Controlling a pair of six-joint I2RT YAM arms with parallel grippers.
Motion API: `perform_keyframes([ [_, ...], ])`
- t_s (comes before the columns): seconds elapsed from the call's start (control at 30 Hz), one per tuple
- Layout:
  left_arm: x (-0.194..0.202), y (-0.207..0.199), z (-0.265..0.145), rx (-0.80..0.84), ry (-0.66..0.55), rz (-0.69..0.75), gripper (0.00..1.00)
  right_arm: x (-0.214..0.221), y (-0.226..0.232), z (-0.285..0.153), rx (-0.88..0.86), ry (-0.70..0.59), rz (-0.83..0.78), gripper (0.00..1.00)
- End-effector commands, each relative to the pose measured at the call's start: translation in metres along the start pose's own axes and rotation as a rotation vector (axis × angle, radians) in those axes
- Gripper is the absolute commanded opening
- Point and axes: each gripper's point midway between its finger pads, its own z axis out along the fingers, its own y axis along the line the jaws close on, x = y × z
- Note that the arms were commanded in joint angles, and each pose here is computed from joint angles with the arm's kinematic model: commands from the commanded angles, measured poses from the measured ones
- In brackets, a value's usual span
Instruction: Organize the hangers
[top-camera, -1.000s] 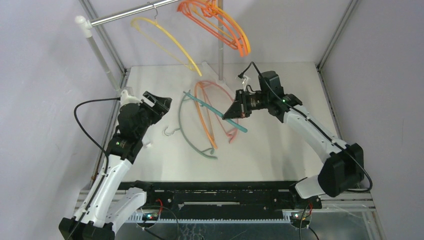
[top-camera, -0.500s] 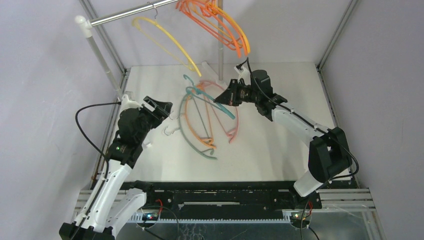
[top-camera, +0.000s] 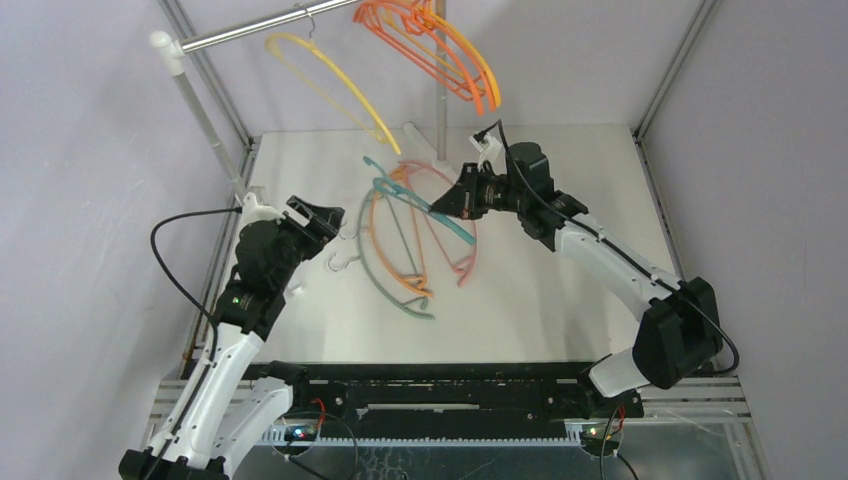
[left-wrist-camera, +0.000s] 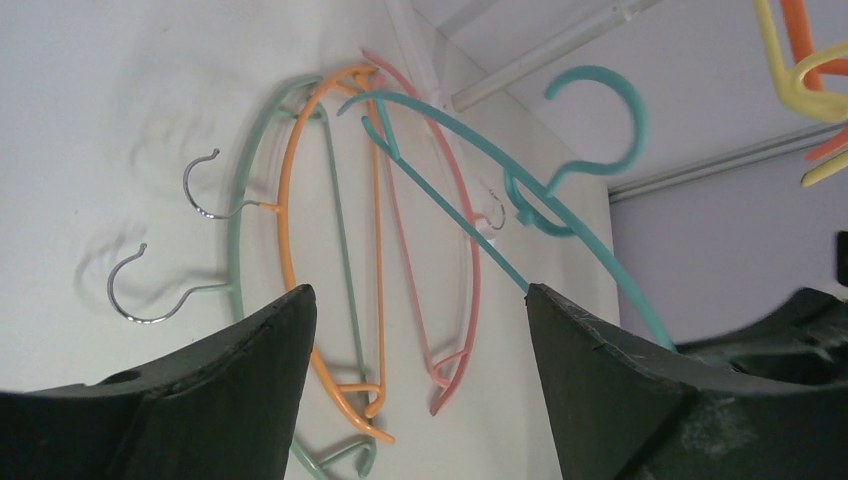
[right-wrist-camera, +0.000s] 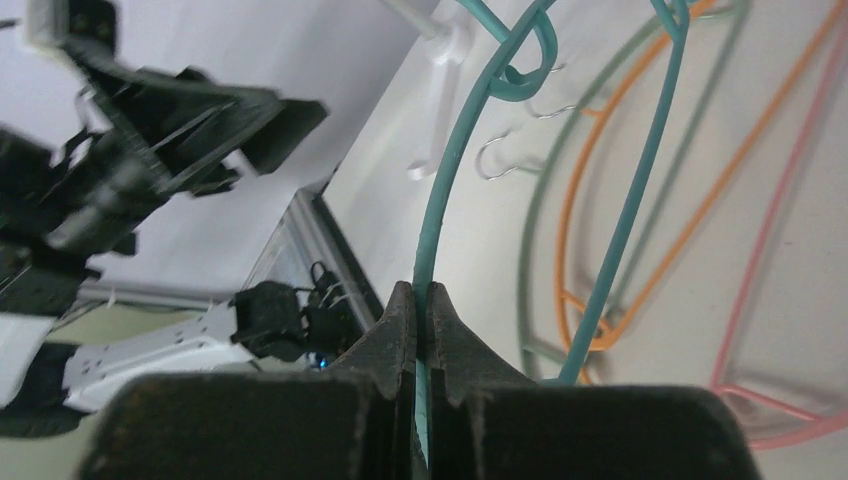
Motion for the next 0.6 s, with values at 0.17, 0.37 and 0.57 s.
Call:
perform_keyframes([
  [0.17,0.009,0.005,0.007,0.014,0.009,-0.013,0.81,-0.012,0.050,-0.045,-0.089,-0.054,-0.058,0.00],
  [0.37,0.007,0.003,0.006,0.011,0.014,0.000,0.81,-0.010,0.032,-0.067,0.008,-0.057,-0.091,0.00],
  [0.57,0.005,0.000,0.007,0.012,0.017,0.001,0.81,-0.028,0.022,-0.084,0.061,-0.127,-0.092,0.00],
])
